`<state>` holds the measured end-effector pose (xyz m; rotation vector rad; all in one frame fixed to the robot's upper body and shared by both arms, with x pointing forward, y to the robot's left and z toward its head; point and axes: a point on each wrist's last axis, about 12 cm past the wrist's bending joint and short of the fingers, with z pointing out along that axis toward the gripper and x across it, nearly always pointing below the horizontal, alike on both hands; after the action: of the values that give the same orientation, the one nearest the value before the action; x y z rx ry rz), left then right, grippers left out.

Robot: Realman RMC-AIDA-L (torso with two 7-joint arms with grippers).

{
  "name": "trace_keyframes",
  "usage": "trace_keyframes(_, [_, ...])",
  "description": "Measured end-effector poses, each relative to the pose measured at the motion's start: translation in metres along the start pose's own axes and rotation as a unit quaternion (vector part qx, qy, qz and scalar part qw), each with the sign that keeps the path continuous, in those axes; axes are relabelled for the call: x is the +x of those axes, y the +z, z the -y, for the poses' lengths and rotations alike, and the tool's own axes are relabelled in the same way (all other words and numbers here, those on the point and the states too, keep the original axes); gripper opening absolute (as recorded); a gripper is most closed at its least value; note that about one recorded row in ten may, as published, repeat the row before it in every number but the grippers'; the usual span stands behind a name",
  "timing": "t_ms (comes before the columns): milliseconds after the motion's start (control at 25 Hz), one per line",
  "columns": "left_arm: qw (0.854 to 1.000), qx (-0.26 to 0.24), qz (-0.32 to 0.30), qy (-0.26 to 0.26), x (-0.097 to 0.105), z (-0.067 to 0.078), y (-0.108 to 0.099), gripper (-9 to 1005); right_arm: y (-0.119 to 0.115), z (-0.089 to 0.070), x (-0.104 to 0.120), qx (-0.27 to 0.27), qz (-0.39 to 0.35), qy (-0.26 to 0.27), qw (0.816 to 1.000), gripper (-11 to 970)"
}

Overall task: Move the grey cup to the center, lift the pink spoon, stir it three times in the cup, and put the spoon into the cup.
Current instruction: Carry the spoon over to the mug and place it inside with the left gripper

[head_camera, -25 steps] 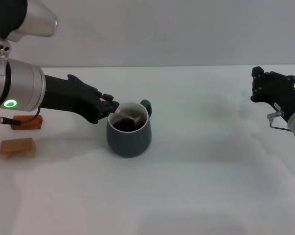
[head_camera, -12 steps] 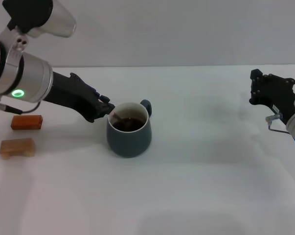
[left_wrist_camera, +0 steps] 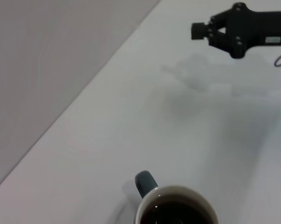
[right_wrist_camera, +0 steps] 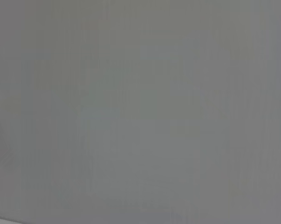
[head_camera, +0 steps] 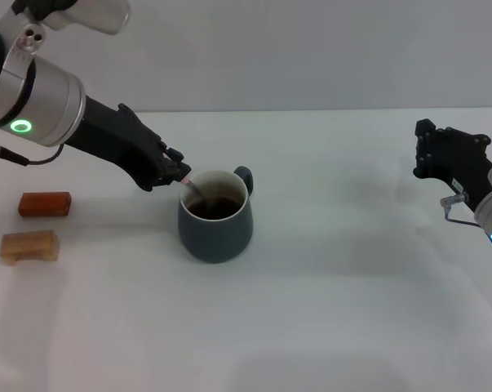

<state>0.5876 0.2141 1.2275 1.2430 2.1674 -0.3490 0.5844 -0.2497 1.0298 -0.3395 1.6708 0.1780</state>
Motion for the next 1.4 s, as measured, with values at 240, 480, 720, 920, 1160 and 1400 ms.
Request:
trace_keyframes(240, [0.999, 0.008, -0.032, 0.035, -0.014, 0.002, 0.001, 146, -0.001, -0.001, 0.001, -0.001, 0.0, 0.002, 1.0, 9])
trace_keyframes(480, [0.998, 0.026, -0.037, 0.052, -0.022, 0.0, 0.005, 146, -0.003, -0.003, 0.002, -0.002, 0.001, 0.007, 1.0, 9])
trace_keyframes(720, [0.997, 0.03, -0.034, 0.068, -0.026, -0.003, 0.012, 146, -0.006, -0.005, 0.004, -0.003, 0.0, 0.011, 1.0, 9])
trace_keyframes(920, [0.996, 0.036, -0.034, 0.075, -0.026, -0.005, 0.02, 146, -0.007, -0.006, 0.005, -0.004, 0.0, 0.013, 1.0, 9])
trace_keyframes(1160, [0.996, 0.04, -0.035, 0.077, -0.021, -0.009, 0.024, 146, -0.007, -0.007, 0.005, -0.005, 0.001, 0.016, 1.0, 10])
trace_keyframes(1400, [0.994, 0.05, -0.04, 0.084, -0.015, -0.01, 0.03, 146, -0.008, -0.009, 0.005, -0.006, 0.003, 0.018, 1.0, 10])
